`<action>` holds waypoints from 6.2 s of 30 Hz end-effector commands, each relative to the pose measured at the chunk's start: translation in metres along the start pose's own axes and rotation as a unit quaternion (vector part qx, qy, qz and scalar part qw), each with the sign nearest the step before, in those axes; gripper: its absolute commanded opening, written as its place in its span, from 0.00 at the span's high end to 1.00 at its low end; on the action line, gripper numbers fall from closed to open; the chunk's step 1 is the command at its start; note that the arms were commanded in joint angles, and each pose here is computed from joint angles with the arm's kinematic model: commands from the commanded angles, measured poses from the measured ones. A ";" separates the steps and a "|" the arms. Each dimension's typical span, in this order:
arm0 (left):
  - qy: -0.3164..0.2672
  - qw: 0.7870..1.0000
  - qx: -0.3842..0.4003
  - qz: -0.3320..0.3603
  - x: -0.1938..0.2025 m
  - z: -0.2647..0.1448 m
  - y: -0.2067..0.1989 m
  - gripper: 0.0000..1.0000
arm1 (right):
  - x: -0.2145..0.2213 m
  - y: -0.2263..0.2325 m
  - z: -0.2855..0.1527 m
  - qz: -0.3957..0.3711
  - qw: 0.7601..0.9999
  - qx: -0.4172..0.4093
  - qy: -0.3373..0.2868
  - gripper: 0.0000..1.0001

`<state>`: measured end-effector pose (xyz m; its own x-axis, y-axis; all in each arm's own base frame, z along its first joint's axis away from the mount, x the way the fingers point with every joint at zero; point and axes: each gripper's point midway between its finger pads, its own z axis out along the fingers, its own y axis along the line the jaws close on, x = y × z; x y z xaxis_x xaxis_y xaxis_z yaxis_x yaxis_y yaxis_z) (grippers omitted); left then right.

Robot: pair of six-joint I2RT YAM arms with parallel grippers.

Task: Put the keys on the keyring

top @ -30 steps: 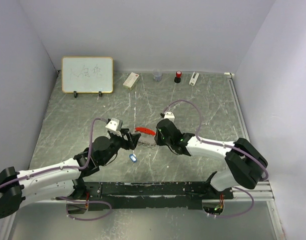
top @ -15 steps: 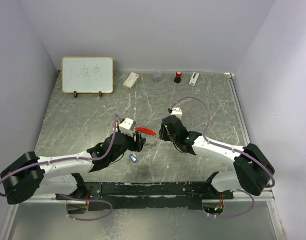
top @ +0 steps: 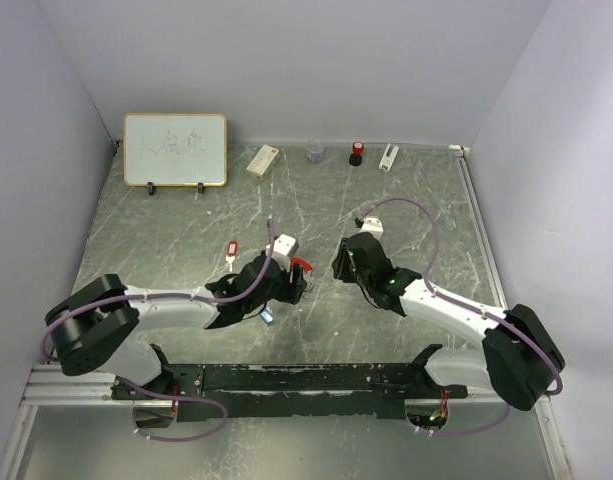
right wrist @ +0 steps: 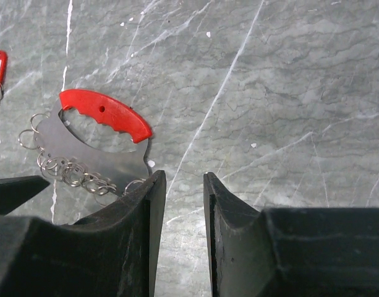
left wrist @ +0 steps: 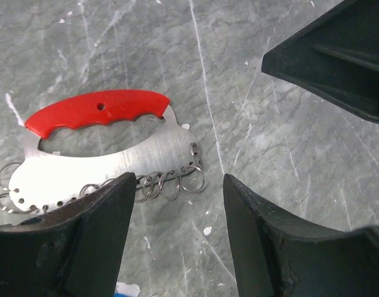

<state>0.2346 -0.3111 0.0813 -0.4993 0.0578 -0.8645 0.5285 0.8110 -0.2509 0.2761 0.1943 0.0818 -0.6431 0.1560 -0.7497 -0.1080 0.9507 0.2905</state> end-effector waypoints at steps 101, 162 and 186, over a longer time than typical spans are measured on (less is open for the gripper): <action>0.091 0.996 -0.010 0.023 0.037 0.055 -0.022 0.59 | 0.004 -0.025 0.004 0.017 1.000 -0.010 -0.002 0.71; -0.077 0.992 -0.057 0.085 -0.072 -0.028 0.007 0.93 | -0.020 -0.019 -0.008 0.018 0.999 -0.020 -0.033 0.72; -0.148 0.985 -0.049 0.067 -0.130 -0.074 0.002 0.93 | -0.027 -0.015 -0.017 0.016 0.998 -0.036 -0.050 0.72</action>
<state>0.2466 -0.2761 0.1986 -0.2444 0.0458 -0.9686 0.5132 0.8536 -0.0892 0.2790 0.1727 0.1011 -0.5857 0.2184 -0.7806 -0.1334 0.9239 0.3586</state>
